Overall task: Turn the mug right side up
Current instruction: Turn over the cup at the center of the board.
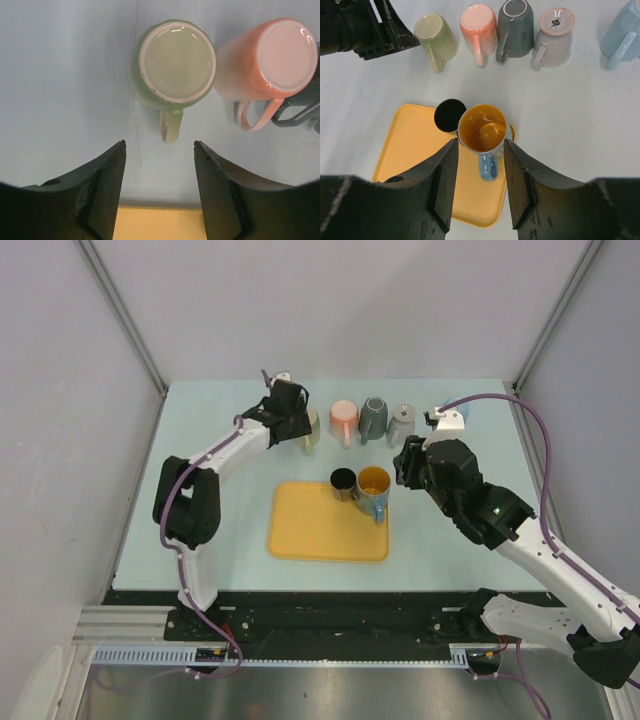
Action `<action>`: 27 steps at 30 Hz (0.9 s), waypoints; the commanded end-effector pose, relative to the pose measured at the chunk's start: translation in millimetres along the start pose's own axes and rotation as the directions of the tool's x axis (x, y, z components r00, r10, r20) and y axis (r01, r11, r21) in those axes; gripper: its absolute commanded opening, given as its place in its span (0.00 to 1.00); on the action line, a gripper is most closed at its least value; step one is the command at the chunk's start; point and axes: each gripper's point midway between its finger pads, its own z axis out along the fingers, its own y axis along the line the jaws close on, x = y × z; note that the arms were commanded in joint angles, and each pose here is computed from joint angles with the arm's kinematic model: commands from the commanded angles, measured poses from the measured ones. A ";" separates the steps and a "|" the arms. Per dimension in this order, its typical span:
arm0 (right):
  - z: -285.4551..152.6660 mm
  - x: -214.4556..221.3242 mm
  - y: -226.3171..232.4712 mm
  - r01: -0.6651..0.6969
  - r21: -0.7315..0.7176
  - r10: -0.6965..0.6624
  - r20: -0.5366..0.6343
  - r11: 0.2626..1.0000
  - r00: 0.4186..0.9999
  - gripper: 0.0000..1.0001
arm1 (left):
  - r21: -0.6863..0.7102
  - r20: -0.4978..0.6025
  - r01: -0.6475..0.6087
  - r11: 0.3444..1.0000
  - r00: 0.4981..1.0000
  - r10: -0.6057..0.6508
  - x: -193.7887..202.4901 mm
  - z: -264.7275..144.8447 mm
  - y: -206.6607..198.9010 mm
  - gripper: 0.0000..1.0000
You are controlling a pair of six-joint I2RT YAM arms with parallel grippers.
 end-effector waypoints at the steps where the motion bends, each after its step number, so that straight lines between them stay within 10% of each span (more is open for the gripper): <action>1: 0.5 -9.0 1.1 -0.017 -0.003 0.017 0.031 1.000 0.999 0.46 | -0.027 0.003 0.083 0.996 0.997 -0.083 4.8 19.4 -13.5 0.61; 27: 1.5 -9.3 -5.0 -0.029 0.005 0.029 0.023 1.000 0.999 0.46 | -0.065 -0.021 0.051 0.997 0.998 -0.052 2.4 68.2 -11.8 0.43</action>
